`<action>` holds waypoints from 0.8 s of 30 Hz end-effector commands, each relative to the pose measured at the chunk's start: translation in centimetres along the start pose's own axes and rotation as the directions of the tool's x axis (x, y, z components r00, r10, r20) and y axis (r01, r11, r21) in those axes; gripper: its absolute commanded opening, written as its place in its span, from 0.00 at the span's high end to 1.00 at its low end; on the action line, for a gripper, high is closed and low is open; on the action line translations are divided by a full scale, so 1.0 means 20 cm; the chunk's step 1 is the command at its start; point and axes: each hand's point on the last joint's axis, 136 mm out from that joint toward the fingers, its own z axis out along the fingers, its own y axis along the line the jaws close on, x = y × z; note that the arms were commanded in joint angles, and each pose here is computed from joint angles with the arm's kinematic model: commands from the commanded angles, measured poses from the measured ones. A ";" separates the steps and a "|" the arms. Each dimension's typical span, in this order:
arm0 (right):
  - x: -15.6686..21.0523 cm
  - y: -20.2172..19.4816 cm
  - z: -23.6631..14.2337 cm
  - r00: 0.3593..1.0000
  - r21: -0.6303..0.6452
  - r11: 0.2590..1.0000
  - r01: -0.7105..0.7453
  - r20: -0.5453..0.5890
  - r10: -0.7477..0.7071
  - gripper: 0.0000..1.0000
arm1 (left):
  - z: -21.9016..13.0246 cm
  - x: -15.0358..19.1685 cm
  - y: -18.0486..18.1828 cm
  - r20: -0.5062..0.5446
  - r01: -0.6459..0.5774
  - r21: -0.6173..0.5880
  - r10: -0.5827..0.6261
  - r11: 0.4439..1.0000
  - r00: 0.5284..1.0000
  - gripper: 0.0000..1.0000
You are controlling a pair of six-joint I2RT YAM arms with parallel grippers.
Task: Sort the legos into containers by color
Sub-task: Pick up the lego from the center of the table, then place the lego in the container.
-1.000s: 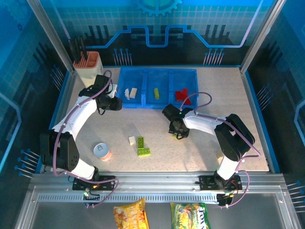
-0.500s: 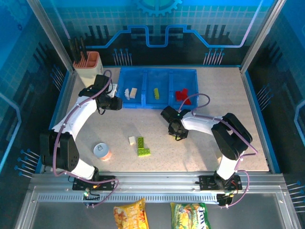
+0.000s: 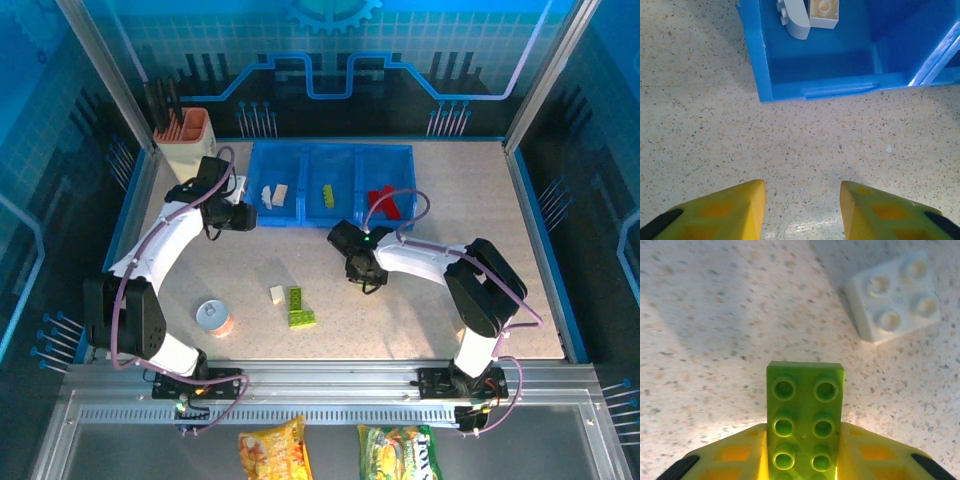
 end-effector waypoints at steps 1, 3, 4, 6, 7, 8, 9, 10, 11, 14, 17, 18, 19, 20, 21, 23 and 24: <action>-0.03 0.06 -0.06 0.994 -0.021 0.994 0.111 0.022 -0.111 0.67 | -0.04 0.00 -0.01 0.022 -0.020 0.020 0.020 1.000 1.000 0.56; -0.06 0.11 -0.08 0.988 -0.046 0.988 0.149 0.034 -0.148 0.67 | -0.04 0.00 -0.01 0.023 -0.021 0.020 0.020 1.000 1.000 0.56; -0.08 0.12 -0.09 0.986 -0.053 0.985 0.165 0.041 -0.163 0.67 | -0.04 0.00 -0.01 0.022 -0.021 0.022 0.020 1.000 1.000 0.56; -0.11 0.17 -0.12 0.978 -0.069 0.976 0.204 0.058 -0.200 0.66 | -0.04 0.00 -0.01 0.023 -0.020 0.022 0.020 1.000 1.000 0.56; -0.13 0.18 -0.13 0.975 -0.072 0.974 0.215 0.067 -0.211 0.66 | -0.04 0.00 -0.01 0.023 -0.021 0.022 0.021 1.000 1.000 0.56; -0.15 0.20 -0.14 0.972 -0.074 0.970 0.230 0.073 -0.225 0.66 | -0.04 -0.01 -0.01 0.023 -0.021 0.022 0.020 1.000 1.000 0.56; -0.17 0.22 -0.15 0.968 -0.082 0.966 0.246 0.080 -0.240 0.66 | -0.04 0.00 -0.01 0.022 -0.022 0.022 0.021 1.000 1.000 0.56; -0.19 0.23 -0.16 0.965 -0.084 0.963 0.255 0.084 -0.248 0.66 | -0.04 0.00 -0.01 0.020 -0.020 0.022 0.019 1.000 1.000 0.56; -0.22 0.24 -0.17 0.962 -0.086 0.960 0.267 0.090 -0.259 0.66 | -0.04 0.00 -0.01 0.022 -0.019 0.023 0.019 1.000 1.000 0.56; -0.29 0.28 -0.18 0.954 -0.097 0.952 0.291 0.104 -0.281 0.67 | -0.04 0.00 -0.01 0.022 -0.020 0.028 0.020 0.999 1.000 0.56; -0.38 0.31 -0.19 0.950 -0.107 0.948 0.299 0.120 -0.287 0.67 | -0.04 0.00 -0.02 0.023 -0.022 0.030 0.021 0.999 0.999 0.56; -0.40 0.32 -0.19 0.950 -0.110 0.947 0.301 0.122 -0.288 0.67 | -0.04 0.00 -0.02 0.020 -0.021 0.031 0.020 0.999 1.000 0.56; -0.43 0.33 -0.19 0.950 -0.113 0.947 0.302 0.125 -0.288 0.67 | -0.04 0.00 -0.02 0.019 -0.020 0.031 0.019 0.999 1.000 0.56; -0.46 0.33 -0.19 0.949 -0.118 0.946 0.303 0.131 -0.287 0.67 | -0.04 0.00 -0.02 0.020 -0.020 0.031 0.020 0.999 1.000 0.56; -0.49 0.34 -0.19 0.948 -0.122 0.945 0.305 0.135 -0.288 0.67 | -0.04 0.00 -0.02 0.021 -0.021 0.032 0.021 0.999 1.000 0.56; -0.55 0.36 -0.19 0.945 -0.129 0.942 0.310 0.147 -0.290 0.67 | -0.04 0.00 -0.02 0.022 -0.019 0.033 0.019 0.999 1.000 0.56; -0.58 0.37 -0.18 0.944 -0.128 0.941 0.313 0.154 -0.293 0.67 | -0.04 0.00 -0.02 0.022 -0.020 0.034 0.019 0.999 1.000 0.56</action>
